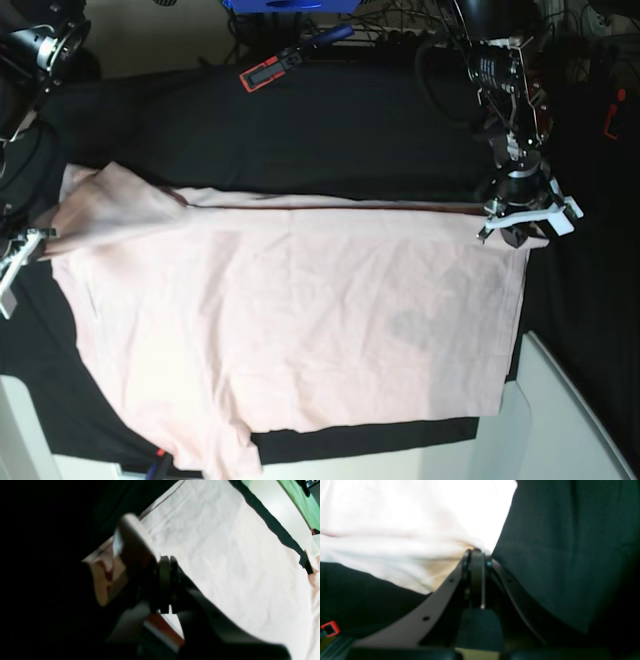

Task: Fold the T-shirt properly
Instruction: 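Lift the grasped shirt edge and drag it toward the robot base, then open both grippers and raise them off the shirt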

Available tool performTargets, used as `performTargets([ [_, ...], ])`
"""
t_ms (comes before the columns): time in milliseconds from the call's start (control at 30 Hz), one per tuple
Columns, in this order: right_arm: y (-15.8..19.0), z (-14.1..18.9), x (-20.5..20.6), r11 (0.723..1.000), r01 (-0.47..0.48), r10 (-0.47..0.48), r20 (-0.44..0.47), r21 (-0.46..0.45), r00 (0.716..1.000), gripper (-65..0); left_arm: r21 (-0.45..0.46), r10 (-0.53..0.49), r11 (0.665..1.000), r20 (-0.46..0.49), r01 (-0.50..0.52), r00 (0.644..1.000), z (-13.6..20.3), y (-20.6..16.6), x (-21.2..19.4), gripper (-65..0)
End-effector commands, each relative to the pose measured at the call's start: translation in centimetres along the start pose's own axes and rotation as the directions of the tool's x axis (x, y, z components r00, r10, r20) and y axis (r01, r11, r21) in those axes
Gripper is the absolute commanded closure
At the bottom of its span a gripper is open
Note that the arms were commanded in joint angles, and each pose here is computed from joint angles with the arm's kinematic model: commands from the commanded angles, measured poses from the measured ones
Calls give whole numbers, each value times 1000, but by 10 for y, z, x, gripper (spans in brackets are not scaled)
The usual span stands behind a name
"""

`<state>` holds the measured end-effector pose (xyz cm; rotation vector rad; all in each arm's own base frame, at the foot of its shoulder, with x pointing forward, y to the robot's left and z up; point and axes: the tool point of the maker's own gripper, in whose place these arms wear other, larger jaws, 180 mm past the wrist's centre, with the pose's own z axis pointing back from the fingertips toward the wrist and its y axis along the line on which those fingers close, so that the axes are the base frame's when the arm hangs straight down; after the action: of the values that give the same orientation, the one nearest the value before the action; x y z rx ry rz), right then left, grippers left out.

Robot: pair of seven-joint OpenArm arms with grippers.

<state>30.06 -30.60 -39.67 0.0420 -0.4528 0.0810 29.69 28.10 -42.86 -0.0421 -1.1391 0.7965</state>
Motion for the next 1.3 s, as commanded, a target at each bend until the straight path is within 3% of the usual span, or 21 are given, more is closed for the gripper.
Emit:
performTargets([
  [0, -13, 10, 22, 1000, -5, 6, 63, -25, 998, -3, -21, -1, 1000, 46, 2, 999, -5, -8, 15, 0],
  [267, -3, 2, 41, 999, -34, 33, 91, 8, 995, -3, -12, 15, 1000, 22, -14, 1000, -19, -11, 8, 0],
  [467, 0, -4, 50, 999, -16, 12, 110, 34, 994, -3, -24, -163, 986, 31, 164, 986, -26, -24, 11, 0],
  [833, 15, -15, 64, 996, -26, 13, 154, 82, 988, -13, -20, -166, 986, 35, 167, 985, -34, -26, 15, 0],
  [900, 15, -14, 70, 996, -26, 12, 166, 84, 986, -55, -14, -166, 986, 25, 166, 986, -34, -23, 12, 0],
  [967, 18, -12, 79, 995, -22, 5, 186, 92, 982, -136, -16, -163, 986, 25, 164, 986, -37, -25, 12, -8],
  [1033, 19, -11, 84, 995, -23, 4, 199, 93, 980, -239, -12, -162, 987, 14, 162, 987, -39, -24, 9, -79],
  [1133, 20, -6, 97, 995, -29, 7, 227, 92, 974, -364, -14, -163, 986, 37, 164, 986, -47, -27, 23, -259],
  [1200, 18, -2, 100, 996, -33, 13, 235, 82, 972, -364, -20, -162, 986, 53, 164, 985, -48, -31, 30, -326],
  [1267, 15, 4, 97, 997, -46, 31, 238, 58, 971, -358, -34, -178, 983, 94, 182, 979, -44, -37, 45, -333],
])
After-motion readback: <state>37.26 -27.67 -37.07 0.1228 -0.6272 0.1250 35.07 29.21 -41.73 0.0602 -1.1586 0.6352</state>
